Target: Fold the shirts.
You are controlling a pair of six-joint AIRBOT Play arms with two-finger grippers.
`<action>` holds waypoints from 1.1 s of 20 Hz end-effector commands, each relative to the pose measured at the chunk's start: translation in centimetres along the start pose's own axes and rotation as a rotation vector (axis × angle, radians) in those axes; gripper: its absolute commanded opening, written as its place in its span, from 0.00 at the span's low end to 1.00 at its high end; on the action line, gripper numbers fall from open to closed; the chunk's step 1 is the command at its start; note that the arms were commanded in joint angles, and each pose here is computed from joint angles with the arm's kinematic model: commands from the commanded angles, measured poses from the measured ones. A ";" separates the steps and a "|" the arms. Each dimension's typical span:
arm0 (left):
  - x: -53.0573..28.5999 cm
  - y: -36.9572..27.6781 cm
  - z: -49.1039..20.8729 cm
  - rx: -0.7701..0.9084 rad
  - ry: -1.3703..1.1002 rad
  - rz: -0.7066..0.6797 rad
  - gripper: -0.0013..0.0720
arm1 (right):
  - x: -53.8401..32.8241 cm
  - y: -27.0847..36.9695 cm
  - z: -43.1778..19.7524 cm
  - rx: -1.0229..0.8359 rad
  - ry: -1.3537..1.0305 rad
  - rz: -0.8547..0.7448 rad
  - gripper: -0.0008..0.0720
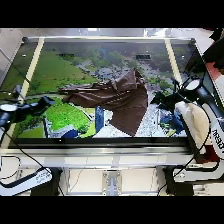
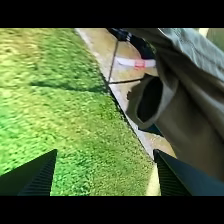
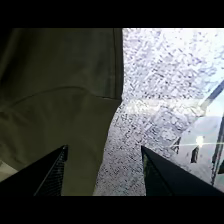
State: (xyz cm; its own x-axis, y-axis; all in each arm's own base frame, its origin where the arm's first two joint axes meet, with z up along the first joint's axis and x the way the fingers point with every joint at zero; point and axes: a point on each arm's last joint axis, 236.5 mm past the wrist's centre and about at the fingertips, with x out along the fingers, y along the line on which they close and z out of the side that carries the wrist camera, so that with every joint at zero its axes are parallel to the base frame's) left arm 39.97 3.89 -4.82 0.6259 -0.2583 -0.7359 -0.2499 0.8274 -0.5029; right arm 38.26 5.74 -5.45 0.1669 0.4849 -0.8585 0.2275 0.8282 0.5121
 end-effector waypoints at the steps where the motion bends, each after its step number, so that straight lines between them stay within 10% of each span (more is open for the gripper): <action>1: 2.8 -1.7 -0.2 0.141 -0.025 0.008 0.98 | 2.0 -0.6 -1.7 0.039 0.021 0.033 0.70; 22: 9.8 -5.4 0.4 0.249 0.022 -0.017 0.97 | 6.2 1.9 -0.3 -0.022 -0.046 0.024 0.67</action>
State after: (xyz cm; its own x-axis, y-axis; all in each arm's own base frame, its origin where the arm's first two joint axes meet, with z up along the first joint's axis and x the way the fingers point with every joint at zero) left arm 47.82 -1.84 -8.52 0.6263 -0.2677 -0.7321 -0.0654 0.9178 -0.3915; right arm 39.35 10.36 -9.28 0.2189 0.4924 -0.8424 0.1848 0.8268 0.5313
